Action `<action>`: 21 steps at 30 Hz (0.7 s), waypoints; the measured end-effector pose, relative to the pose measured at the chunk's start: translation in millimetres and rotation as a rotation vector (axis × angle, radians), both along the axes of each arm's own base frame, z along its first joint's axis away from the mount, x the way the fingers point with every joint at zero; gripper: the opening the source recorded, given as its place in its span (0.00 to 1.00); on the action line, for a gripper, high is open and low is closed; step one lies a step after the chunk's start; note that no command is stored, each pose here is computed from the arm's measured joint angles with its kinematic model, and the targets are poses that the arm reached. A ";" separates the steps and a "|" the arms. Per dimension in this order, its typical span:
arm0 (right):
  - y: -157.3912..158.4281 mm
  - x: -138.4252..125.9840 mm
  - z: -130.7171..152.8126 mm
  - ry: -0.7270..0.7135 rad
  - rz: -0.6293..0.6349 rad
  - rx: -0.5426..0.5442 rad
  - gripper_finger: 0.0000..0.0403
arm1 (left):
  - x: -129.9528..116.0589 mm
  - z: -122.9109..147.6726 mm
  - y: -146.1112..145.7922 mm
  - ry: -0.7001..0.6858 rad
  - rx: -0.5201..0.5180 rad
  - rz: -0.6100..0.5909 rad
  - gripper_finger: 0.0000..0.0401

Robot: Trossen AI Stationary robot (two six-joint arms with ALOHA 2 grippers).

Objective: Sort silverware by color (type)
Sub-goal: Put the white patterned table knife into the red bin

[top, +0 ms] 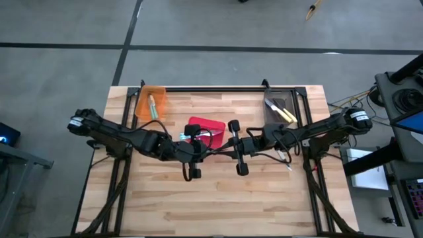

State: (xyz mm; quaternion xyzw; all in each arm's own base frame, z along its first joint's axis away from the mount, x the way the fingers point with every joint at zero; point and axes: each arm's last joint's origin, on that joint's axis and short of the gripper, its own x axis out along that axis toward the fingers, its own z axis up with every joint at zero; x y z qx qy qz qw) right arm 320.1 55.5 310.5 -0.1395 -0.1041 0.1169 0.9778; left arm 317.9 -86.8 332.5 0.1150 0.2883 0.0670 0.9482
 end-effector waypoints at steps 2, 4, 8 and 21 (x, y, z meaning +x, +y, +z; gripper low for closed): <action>0.0 0.0 0.0 -0.001 0.001 -0.003 0.02 | 0.0 0.0 0.0 0.000 0.000 0.000 0.04; 0.1 -0.1 0.2 -0.003 0.000 -0.010 0.02 | 0.0 0.0 0.0 0.000 0.000 0.000 0.06; 0.2 -0.1 0.4 -0.007 0.001 -0.022 0.02 | 0.2 0.2 0.7 -0.003 0.003 0.008 0.10; -1.4 0.2 0.5 -0.012 -0.010 -0.043 0.02 | 0.1 0.5 0.9 -0.008 0.023 0.026 0.11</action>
